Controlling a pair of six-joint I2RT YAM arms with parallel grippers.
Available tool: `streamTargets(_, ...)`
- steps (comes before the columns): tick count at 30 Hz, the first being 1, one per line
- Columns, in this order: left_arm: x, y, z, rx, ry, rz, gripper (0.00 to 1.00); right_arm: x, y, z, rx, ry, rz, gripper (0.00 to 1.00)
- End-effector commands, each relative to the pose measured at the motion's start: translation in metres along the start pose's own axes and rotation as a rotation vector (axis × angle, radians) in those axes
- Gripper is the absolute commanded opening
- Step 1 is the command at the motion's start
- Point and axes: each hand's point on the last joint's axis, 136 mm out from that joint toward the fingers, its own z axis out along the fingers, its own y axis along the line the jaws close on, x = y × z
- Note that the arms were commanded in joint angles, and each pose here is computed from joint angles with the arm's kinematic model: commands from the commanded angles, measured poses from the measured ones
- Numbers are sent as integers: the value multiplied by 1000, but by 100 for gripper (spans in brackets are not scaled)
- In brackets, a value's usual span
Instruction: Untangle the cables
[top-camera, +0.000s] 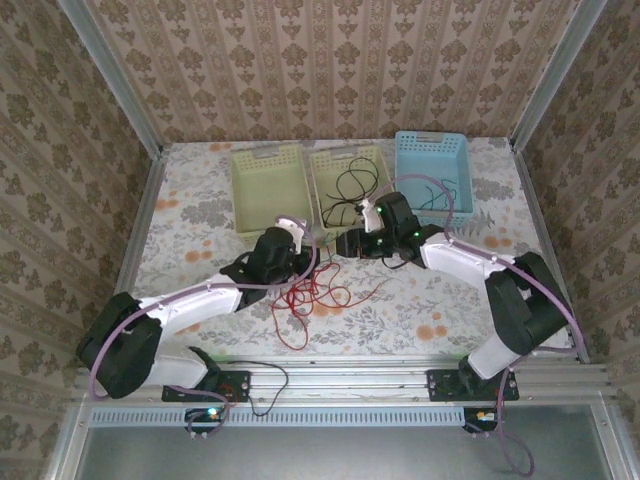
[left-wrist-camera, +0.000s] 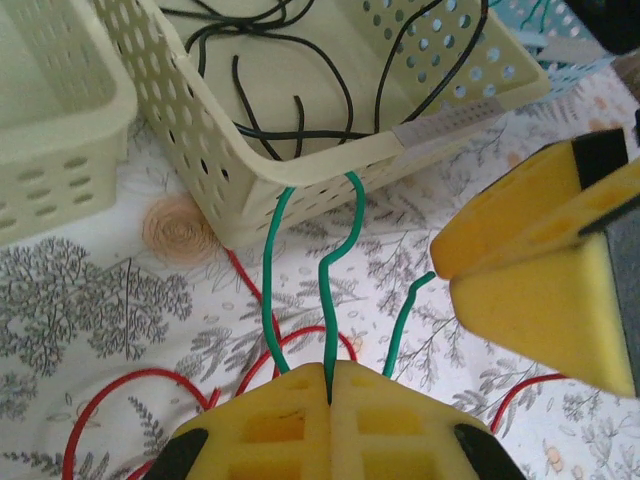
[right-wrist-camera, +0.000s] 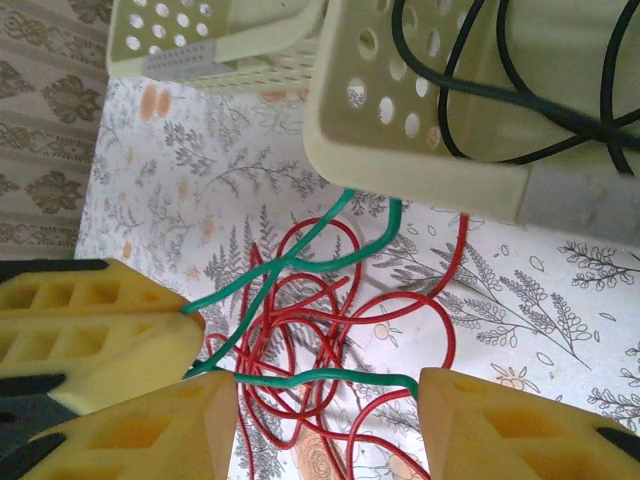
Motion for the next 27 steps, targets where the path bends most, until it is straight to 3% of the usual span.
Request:
streamTargets(1, 1, 5, 1, -22, -20, -21, 0, 0, 2, 9, 3, 50, -12, 52)
streamTargets(12, 30, 13, 8, -42, 90, -31, 0, 7, -12, 21, 68, 125, 2, 52)
streamTargets(22, 58, -7, 23, 53, 282, 22, 0, 13, -27, 18, 154, 149, -12, 52)
streamTargets(27, 46, -18, 23, 69, 249, 57, 0, 11, -23, 9, 148, 120, -39, 52)
